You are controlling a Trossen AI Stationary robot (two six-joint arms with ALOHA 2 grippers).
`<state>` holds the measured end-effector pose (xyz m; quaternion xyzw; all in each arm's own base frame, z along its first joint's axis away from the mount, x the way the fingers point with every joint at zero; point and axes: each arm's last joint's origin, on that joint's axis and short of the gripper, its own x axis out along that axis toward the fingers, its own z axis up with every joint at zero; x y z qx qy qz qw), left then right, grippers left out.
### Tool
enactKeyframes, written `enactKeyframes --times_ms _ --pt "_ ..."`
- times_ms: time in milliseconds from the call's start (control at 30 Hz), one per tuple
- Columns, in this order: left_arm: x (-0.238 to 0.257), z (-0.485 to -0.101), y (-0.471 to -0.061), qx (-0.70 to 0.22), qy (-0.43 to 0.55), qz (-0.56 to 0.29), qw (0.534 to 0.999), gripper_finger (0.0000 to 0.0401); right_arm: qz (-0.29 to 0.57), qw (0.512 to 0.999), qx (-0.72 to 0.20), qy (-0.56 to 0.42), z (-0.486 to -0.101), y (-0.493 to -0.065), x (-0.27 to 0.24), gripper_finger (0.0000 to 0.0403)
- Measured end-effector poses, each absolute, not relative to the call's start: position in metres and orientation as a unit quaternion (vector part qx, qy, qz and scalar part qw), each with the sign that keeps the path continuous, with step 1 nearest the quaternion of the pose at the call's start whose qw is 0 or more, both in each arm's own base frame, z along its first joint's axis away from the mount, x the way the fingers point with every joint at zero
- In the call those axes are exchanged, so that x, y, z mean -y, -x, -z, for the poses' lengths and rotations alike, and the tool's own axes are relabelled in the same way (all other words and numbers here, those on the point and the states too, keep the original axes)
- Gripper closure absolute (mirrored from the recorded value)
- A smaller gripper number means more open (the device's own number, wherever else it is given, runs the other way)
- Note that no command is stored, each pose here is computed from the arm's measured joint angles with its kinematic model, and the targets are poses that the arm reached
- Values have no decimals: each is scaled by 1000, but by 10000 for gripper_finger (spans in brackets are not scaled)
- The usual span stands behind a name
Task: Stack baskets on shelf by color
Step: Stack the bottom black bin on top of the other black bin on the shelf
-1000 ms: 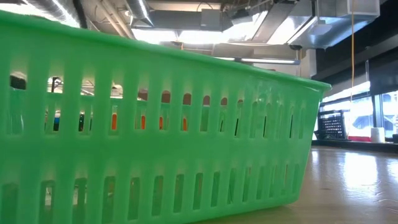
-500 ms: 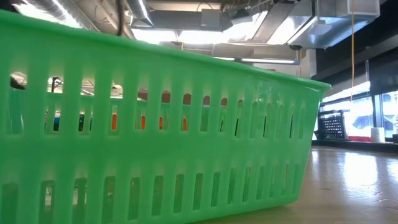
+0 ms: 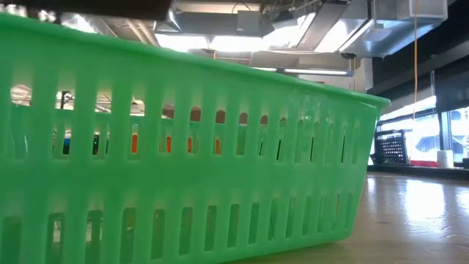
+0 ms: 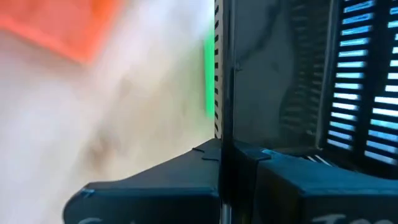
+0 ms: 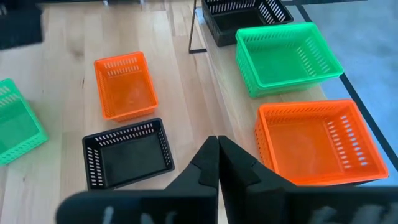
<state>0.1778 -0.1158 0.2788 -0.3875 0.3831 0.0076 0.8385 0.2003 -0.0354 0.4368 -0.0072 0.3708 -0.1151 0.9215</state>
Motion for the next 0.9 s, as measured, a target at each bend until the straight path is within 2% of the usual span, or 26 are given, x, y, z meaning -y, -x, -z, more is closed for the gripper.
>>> enactKeyframes --times_ms 167,400,700,900 --pt "94 -319 -174 -288 378 -108 873 401 112 922 -371 17 -437 -200 35 403" --pt "55 -374 -175 -168 407 -243 864 401 111 924 -365 20 -438 -201 36 403" --pt "-8 -427 -165 -72 448 -335 826 401 110 934 -336 43 -443 -205 36 403" --pt "-46 -436 -166 -71 458 -350 814 401 191 927 -314 72 -448 -207 42 403"
